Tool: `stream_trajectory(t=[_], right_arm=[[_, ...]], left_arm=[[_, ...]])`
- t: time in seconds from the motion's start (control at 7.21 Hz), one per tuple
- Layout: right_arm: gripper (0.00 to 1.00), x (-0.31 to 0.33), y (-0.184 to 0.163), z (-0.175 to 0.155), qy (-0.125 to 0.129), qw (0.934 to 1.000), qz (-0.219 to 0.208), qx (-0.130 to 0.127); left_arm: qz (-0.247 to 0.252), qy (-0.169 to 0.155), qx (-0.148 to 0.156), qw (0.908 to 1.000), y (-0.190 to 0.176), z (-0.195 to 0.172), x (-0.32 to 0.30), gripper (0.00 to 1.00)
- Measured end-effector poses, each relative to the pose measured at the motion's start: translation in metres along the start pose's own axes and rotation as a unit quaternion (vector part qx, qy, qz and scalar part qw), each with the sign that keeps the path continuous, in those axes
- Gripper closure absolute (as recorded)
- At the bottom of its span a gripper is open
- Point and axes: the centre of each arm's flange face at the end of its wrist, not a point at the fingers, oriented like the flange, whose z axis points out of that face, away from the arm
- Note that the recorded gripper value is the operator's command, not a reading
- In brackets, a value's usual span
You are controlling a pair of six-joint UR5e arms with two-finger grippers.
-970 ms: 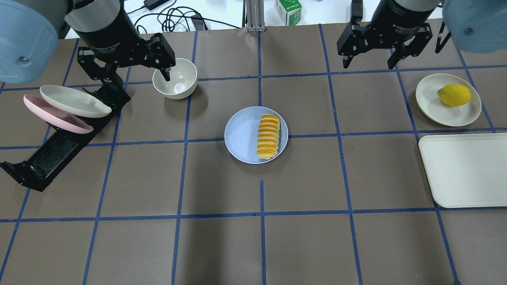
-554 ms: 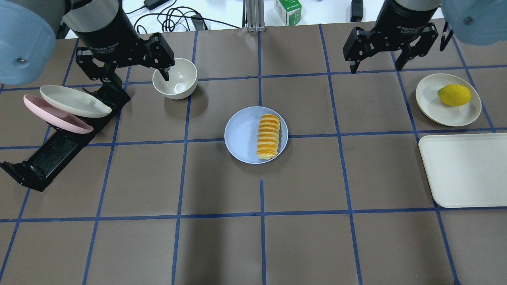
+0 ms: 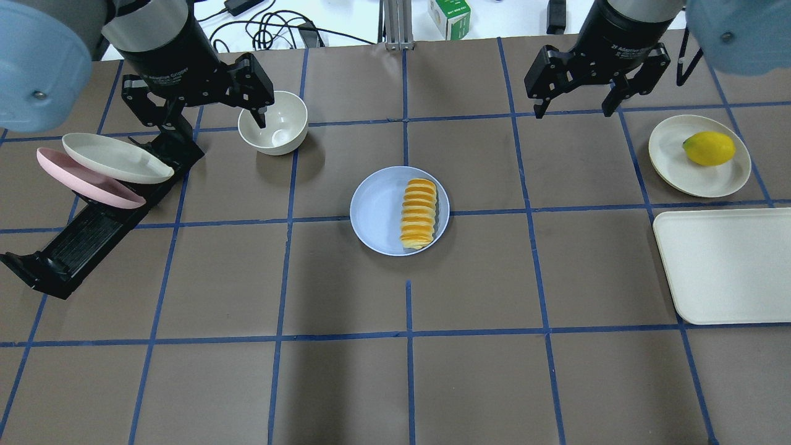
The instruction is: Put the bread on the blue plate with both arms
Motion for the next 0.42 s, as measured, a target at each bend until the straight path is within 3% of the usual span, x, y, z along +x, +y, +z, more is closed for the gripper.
stream_trajectory(t=[0.42], right_arm=[[0.0,0.0023,-0.0002,-0.0011,-0.001,1.0,0.004,0.001]], left_arm=[[0.001,0.0,0.0,1.0,0.0001,0.0002,0.0005,0.0]])
